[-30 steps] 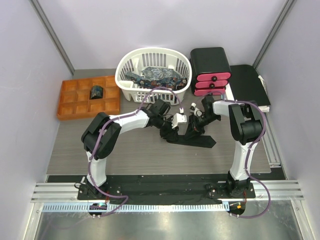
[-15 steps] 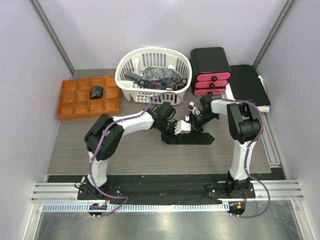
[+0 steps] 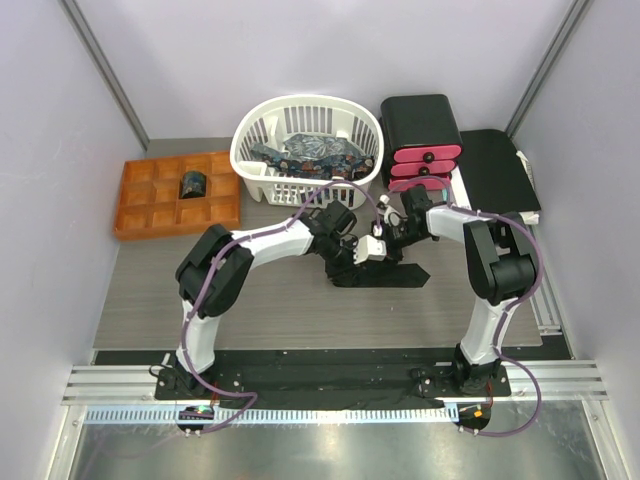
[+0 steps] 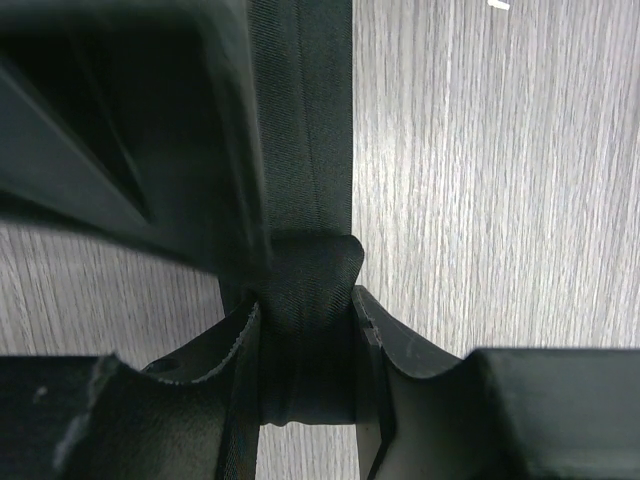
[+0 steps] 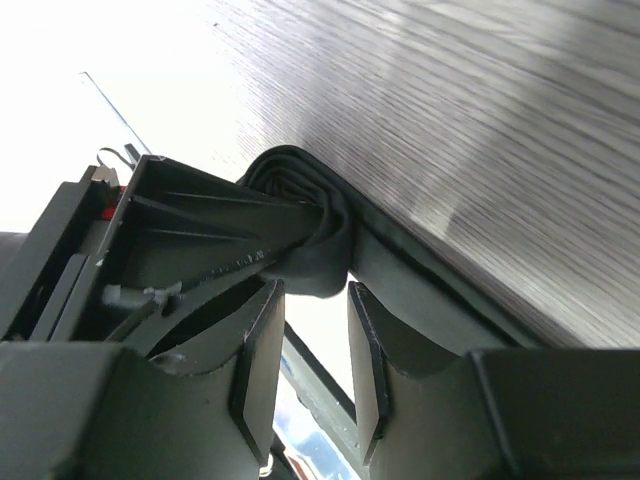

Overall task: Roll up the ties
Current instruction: Roll the tie at the center of the board.

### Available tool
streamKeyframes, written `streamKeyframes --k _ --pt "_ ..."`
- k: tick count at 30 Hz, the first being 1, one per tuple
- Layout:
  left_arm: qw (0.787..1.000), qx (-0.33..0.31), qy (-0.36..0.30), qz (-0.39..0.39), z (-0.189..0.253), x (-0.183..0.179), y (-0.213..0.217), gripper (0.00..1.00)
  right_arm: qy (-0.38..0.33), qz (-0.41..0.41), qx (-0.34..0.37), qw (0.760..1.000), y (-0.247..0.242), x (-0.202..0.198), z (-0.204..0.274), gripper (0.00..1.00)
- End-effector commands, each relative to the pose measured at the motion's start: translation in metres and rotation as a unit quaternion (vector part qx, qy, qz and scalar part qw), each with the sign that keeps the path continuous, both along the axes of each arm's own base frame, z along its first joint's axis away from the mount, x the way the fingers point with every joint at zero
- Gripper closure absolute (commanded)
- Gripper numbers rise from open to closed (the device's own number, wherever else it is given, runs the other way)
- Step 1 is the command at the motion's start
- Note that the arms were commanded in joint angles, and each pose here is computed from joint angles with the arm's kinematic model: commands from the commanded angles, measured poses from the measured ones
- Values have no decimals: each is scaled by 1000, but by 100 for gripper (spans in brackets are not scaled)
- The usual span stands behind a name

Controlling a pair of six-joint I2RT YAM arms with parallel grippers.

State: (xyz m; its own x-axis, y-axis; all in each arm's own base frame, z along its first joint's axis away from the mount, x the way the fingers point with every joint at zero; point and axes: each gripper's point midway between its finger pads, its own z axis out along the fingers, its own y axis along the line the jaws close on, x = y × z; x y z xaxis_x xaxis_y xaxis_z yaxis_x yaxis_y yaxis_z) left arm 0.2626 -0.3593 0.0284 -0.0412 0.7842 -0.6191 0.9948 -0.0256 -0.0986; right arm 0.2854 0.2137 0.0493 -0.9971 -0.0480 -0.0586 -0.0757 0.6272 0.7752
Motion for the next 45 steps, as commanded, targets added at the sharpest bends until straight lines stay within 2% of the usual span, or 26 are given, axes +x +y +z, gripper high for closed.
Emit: streamKeyframes --k 1,7,10,11,15,17,22,25,29,38,41,44,45 --pt "997 63 33 28 -32 -3 21 71 -18 6 21 1000 13 0 6 62" --pt "997 58 43 40 -30 2 21 70 -16 10 17 1000 21 -6 -7 62" --pt "997 57 44 38 -30 1 21 69 -20 3 23 1000 24 -3 -7 67" --pt "997 58 44 37 -30 1 21 69 -22 0 20 1000 24 -1 -10 70" --pt "997 55 41 39 -26 2 22 65 -28 -1 -1 1000 19 0 -21 99" --pt "997 48 41 45 -20 5 24 57 -23 -1 -16 1000 14 -3 -28 99" --pt "998 -25 23 60 21 21 23 38 -9 -8 -57 998 -3 -8 -50 99" --pt "996 -61 3 64 42 26 25 30 -3 -11 -76 997 -10 -9 -62 99" --pt "994 -91 -15 60 53 22 24 24 -6 -9 -87 996 -14 -7 -70 99" --pt "991 -115 22 64 36 20 1 23 -21 -11 -98 995 -17 -4 -75 99" --pt "991 -109 39 61 26 15 -5 26 -25 -15 -97 995 -17 -1 -76 99" --pt "991 -110 49 59 27 12 -12 38 -26 -20 -93 995 -16 0 -76 99" --pt "991 -104 50 66 27 12 -11 46 -22 -22 -90 995 -15 -1 -76 99"
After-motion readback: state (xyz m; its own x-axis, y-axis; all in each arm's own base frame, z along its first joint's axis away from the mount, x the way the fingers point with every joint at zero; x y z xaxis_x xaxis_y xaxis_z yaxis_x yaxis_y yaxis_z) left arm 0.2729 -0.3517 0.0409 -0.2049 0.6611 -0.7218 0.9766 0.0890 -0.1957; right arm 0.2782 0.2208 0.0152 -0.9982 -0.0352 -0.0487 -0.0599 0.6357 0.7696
